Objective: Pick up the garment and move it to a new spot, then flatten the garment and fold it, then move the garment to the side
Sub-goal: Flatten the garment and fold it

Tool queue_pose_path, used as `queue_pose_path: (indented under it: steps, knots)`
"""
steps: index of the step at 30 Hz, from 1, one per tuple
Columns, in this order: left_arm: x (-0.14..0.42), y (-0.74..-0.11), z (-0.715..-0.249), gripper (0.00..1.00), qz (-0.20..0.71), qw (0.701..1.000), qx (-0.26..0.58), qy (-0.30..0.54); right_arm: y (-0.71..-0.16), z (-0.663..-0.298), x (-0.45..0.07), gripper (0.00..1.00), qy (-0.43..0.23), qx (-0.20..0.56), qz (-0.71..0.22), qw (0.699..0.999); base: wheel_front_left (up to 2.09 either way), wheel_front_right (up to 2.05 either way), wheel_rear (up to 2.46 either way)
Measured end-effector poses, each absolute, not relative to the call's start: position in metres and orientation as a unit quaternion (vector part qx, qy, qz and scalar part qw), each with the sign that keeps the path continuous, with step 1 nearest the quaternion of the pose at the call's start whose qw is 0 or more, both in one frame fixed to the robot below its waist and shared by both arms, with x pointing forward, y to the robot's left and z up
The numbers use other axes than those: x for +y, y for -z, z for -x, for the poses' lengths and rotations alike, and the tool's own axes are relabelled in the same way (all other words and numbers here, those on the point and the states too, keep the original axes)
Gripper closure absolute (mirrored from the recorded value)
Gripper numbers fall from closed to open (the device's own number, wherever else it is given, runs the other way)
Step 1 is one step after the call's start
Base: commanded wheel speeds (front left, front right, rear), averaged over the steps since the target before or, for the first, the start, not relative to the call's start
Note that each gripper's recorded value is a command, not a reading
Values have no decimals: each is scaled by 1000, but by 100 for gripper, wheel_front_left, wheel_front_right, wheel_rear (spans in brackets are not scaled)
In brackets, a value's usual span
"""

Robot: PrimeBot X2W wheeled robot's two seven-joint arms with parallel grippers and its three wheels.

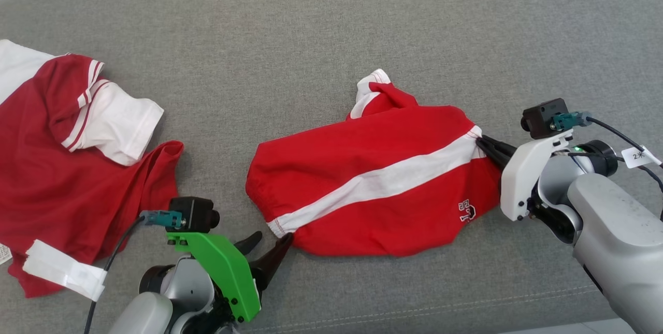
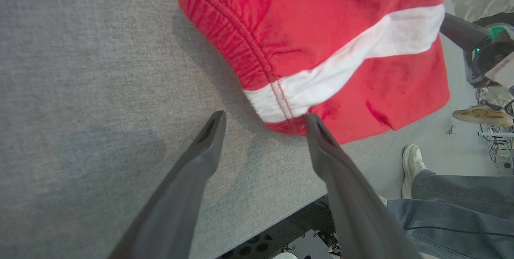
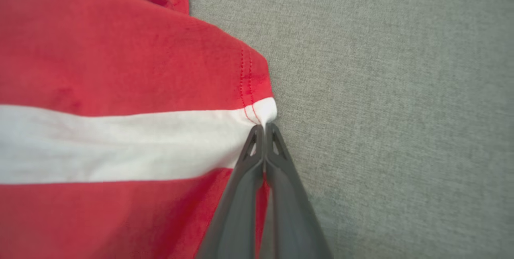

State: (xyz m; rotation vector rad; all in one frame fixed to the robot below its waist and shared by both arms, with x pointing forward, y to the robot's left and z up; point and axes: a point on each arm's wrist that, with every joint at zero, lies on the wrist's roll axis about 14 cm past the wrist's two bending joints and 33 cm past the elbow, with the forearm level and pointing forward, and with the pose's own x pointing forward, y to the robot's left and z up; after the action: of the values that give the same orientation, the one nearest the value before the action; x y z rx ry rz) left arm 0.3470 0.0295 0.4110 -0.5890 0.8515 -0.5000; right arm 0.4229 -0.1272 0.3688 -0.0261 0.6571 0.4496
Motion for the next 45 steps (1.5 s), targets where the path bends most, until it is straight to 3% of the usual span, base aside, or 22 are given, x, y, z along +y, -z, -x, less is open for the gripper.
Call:
queue_pose_path:
  steps: [13,18,23,34,35,37,38,45]
  knots:
    - [18,-410,-352,0,283,833,407,244,-366,-419,-132,100,-217,327,11,920,0,0,0]
    - [18,-408,-352,31,282,833,410,243,-365,-420,-134,100,-217,328,11,919,0,0,0]
    - [19,-410,-357,47,280,836,404,243,-365,-419,-134,100,-219,330,14,918,0,0,0]
    - [18,-413,-357,58,275,839,399,247,-365,-419,-134,100,-222,330,16,917,0,0,0]
    - [18,-415,-358,63,273,840,397,248,-366,-419,-134,100,-221,331,13,917,0,0,0]
    - [17,-417,-358,91,271,841,393,253,-366,-419,-134,100,-221,331,14,917,0,0,0]
    - [15,-419,-358,100,270,842,391,258,-366,-418,-134,100,-221,331,14,917,0,0,0]
    - [11,-437,-358,100,267,848,364,279,-373,-418,-134,100,-223,324,16,919,0,0,0]
